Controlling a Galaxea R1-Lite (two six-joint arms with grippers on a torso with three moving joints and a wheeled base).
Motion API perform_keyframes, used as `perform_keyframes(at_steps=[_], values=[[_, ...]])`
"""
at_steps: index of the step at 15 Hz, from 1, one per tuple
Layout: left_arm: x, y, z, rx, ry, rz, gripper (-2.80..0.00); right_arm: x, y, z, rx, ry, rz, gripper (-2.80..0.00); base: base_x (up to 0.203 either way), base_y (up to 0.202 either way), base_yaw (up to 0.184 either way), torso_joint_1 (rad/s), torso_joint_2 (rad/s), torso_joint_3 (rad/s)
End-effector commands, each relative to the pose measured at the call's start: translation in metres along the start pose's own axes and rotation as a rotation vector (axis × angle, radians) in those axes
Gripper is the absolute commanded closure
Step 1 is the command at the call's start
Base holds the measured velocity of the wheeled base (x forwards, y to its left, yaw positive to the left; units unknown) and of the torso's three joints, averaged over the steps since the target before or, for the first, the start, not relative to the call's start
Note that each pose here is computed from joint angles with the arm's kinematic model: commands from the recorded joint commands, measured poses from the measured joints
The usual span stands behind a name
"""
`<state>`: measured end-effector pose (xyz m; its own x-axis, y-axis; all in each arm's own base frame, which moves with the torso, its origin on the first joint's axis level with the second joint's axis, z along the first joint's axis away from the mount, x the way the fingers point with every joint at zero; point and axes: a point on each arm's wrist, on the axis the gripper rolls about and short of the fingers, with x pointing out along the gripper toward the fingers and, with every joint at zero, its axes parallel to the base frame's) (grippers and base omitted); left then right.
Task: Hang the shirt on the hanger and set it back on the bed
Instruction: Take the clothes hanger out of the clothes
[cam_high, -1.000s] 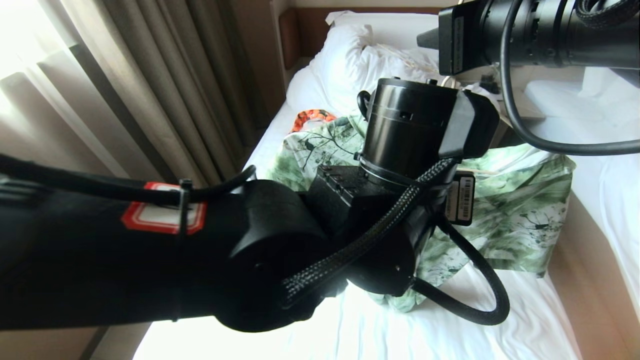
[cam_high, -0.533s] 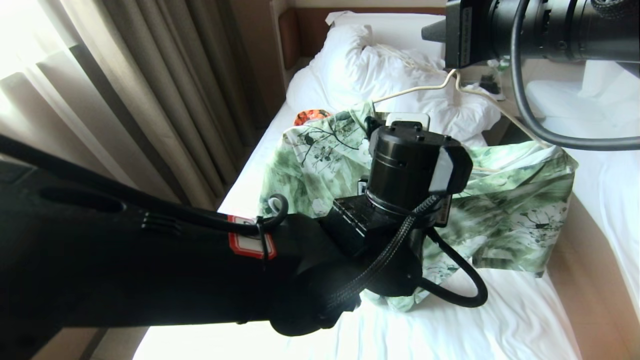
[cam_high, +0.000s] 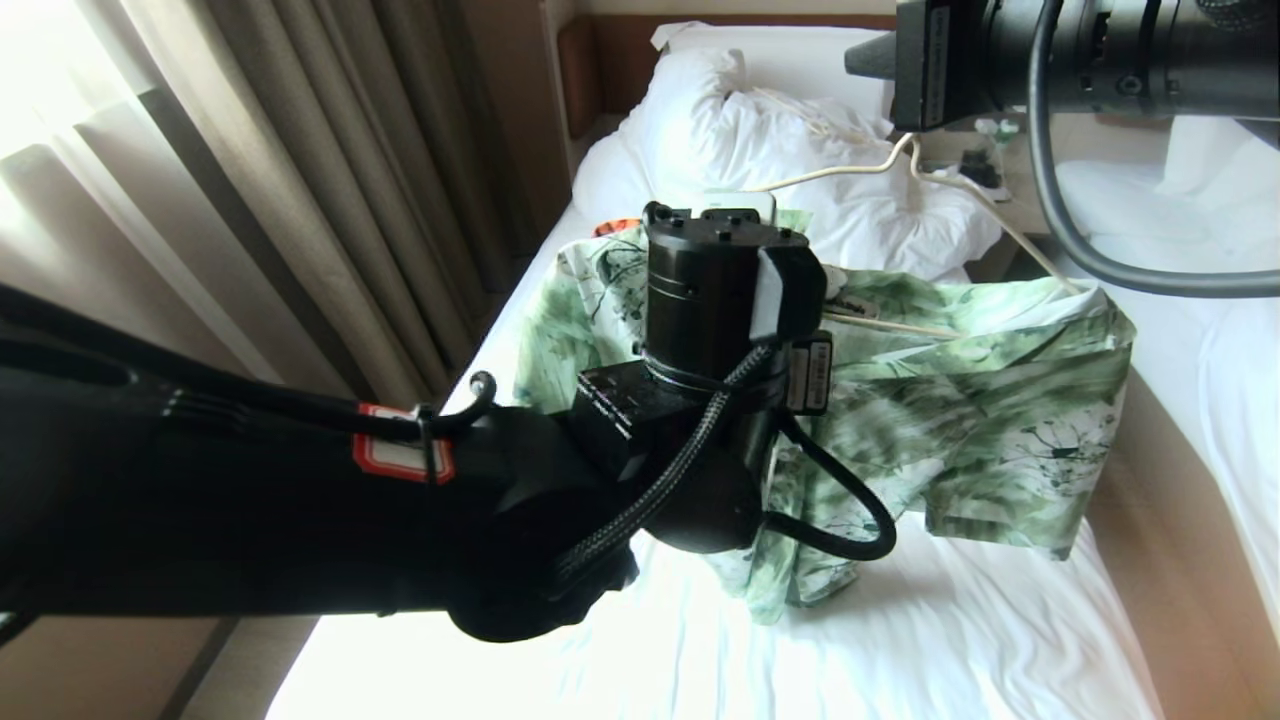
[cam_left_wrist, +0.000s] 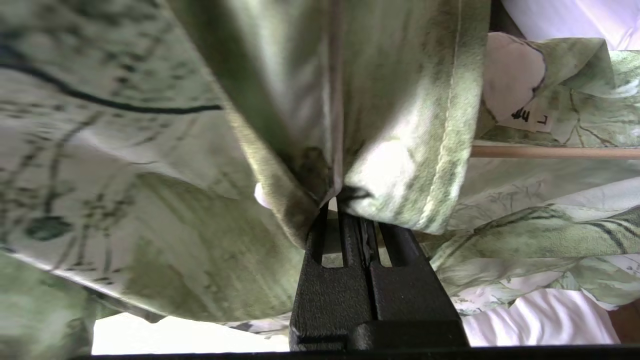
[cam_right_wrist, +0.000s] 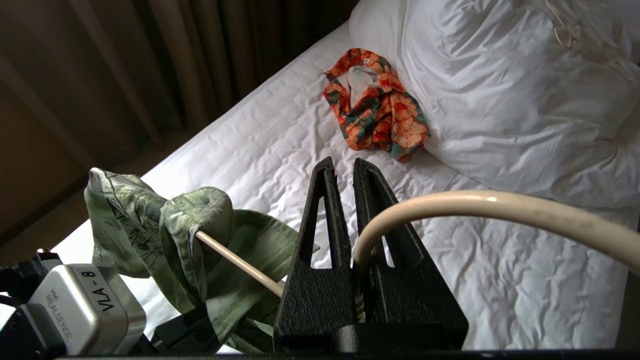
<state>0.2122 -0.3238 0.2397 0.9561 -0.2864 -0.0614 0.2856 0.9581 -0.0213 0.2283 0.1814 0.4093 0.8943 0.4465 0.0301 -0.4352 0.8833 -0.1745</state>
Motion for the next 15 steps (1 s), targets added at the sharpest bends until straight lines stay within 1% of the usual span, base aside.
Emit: perform_keyframes(at_steps=[1,4,7,11,15], values=[[-0.011,0.009,0.011,-0.012,-0.020,0.011,0.00,0.000,0.000,0.000,-0.002,0.000,-0.001,0.00,0.000,0.000,0.000,0.000,0.00,0.000],[-0.025,0.009,0.020,-0.020,-0.036,-0.009,0.00,0.002,0.001,-0.002,-0.003,0.008,0.000,0.00,0.000,0.000,0.000,0.000,0.00,0.000],[-0.033,0.006,0.028,-0.002,-0.056,-0.029,0.00,0.002,0.004,-0.002,-0.004,0.010,0.011,0.00,0.000,0.000,0.000,0.000,0.00,0.000],[-0.025,0.001,0.033,0.019,-0.076,-0.025,0.00,-0.003,0.010,-0.002,-0.006,0.022,0.037,0.00,0.000,0.000,0.000,0.000,0.00,0.000],[-0.009,-0.012,0.032,0.038,-0.091,-0.023,0.00,-0.008,0.010,0.000,-0.005,0.018,0.042,0.00,0.000,0.000,0.000,0.000,0.00,0.000]])
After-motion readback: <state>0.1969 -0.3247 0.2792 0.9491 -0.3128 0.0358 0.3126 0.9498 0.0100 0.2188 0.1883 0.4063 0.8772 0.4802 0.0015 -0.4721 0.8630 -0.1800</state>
